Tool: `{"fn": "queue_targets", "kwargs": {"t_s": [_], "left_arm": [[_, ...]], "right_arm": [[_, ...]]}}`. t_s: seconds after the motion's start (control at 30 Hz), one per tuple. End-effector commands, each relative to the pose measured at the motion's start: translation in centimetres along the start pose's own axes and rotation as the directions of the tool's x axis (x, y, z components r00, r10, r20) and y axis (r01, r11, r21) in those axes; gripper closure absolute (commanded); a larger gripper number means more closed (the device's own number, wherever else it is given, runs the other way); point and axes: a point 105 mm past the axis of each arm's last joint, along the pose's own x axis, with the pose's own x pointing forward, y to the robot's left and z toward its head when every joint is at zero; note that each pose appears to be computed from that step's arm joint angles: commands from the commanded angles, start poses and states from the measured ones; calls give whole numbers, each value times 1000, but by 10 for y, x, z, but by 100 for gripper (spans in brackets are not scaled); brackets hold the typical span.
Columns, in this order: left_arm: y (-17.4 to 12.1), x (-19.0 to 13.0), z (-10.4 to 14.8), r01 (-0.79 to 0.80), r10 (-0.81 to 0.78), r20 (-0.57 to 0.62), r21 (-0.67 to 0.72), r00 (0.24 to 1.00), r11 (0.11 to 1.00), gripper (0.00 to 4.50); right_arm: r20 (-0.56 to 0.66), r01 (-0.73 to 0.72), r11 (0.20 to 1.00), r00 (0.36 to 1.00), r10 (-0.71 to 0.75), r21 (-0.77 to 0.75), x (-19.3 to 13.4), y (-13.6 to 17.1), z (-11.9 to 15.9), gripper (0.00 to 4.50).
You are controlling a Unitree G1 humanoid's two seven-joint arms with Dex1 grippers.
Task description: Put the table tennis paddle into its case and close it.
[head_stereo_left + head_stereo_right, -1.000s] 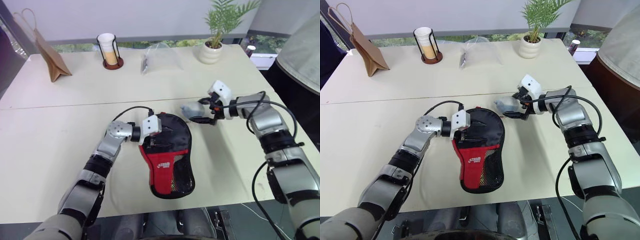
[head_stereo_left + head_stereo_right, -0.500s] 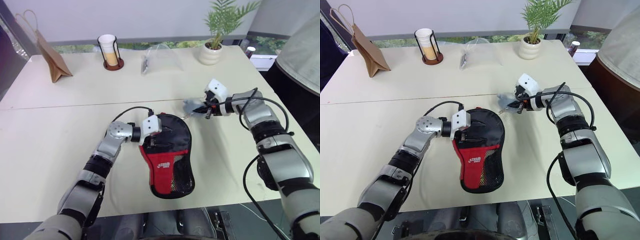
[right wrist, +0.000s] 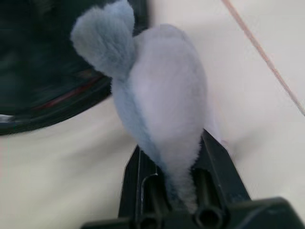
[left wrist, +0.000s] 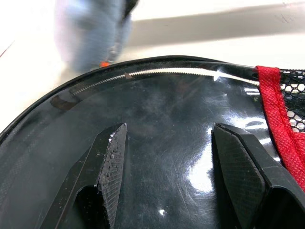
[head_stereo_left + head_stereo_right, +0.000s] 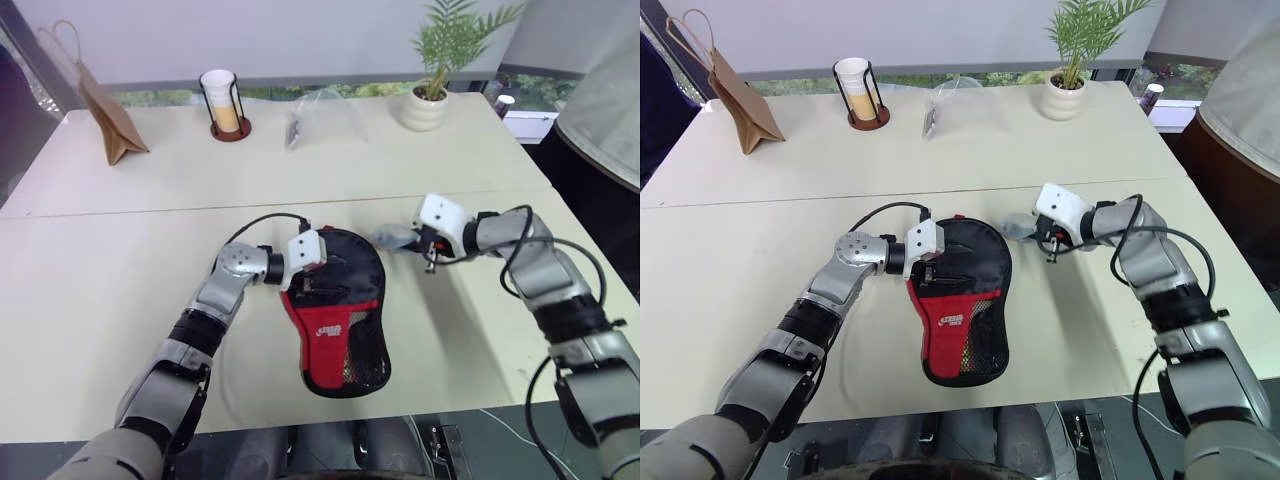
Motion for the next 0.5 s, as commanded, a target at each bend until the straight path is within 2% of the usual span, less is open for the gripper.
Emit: {"fn": "queue_targets", "kwargs": {"t_s": [0.03,0.5], "left_arm": [[-9,-2,-26,18,-23,-91,-54,996,998,155],[-10,-4,-33,23,-30,-126,-60,992,998,155]], "right_arm": [[-16,32,998,999,-33,-45,-16,4,4,447],[-10,-31,998,999,30,-53,-45,44,21,447]]}}
